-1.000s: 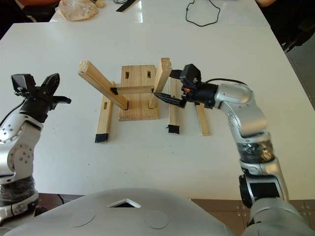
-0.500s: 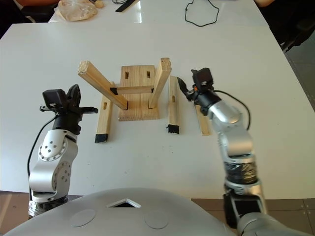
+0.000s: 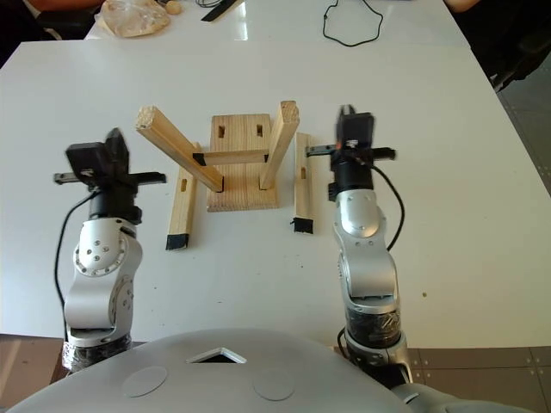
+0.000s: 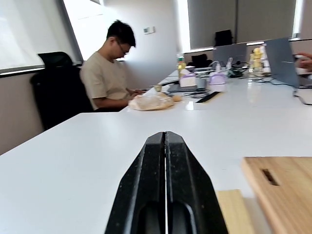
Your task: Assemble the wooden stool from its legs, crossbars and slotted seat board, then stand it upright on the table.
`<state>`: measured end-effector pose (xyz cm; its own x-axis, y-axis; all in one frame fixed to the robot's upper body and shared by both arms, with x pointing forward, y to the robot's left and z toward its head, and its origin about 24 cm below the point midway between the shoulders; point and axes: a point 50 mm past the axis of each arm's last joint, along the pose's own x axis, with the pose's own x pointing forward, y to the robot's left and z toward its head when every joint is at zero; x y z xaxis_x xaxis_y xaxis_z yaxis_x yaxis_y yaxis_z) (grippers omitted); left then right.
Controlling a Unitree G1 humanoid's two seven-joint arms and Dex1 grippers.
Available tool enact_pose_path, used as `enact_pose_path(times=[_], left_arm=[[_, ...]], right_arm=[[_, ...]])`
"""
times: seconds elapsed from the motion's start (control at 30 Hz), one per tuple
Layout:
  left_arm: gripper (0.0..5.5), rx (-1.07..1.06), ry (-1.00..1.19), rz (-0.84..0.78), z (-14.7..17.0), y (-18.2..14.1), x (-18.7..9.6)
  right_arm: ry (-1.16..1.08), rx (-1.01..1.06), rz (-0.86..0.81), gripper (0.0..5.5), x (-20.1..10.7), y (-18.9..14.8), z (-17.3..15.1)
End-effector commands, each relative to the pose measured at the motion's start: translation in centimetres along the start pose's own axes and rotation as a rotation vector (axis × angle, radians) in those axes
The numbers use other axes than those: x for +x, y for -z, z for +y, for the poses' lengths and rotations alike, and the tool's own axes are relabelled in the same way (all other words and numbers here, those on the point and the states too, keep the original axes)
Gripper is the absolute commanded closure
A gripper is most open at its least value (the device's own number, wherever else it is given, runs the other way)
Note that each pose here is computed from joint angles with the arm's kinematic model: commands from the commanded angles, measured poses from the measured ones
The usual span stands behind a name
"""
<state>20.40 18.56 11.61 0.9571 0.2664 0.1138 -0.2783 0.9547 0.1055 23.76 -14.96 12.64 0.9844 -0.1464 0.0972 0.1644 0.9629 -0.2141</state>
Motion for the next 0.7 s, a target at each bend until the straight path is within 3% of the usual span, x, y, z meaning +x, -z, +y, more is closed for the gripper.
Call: enact_pose_path(times=[0.03, 0.2, 0.4, 0.5, 0.7], left_arm=[[5.5, -0.021, 0.075, -0.016, -1.1, -0.5, 0.3], [5.5, -0.07, 0.645, -0.099, -8.3, -2.8, -2.4], [5.5, -0.058, 0.648, -0.094, -8.5, -2.7, -2.4], [5.5, -0.043, 0.546, -0.07, -6.9, -2.2, -1.3], [5.5, -0.234, 0.467, 0.053, 0.6, -1.9, 0.2]], right_arm=[[-0.052, 0.014, 0.007, 5.49, -0.3, -0.2, 1.0], [-0.695, 0.036, -0.175, 5.49, -3.4, -3.4, 9.2], [-0.799, -0.019, -0.125, 5.49, -3.3, -2.4, 9.5], [-0.705, -0.033, -0.092, 5.49, -2.4, -1.8, 7.7], [-0.338, 0.009, -0.113, 5.49, 0.2, -1.9, -1.5]])
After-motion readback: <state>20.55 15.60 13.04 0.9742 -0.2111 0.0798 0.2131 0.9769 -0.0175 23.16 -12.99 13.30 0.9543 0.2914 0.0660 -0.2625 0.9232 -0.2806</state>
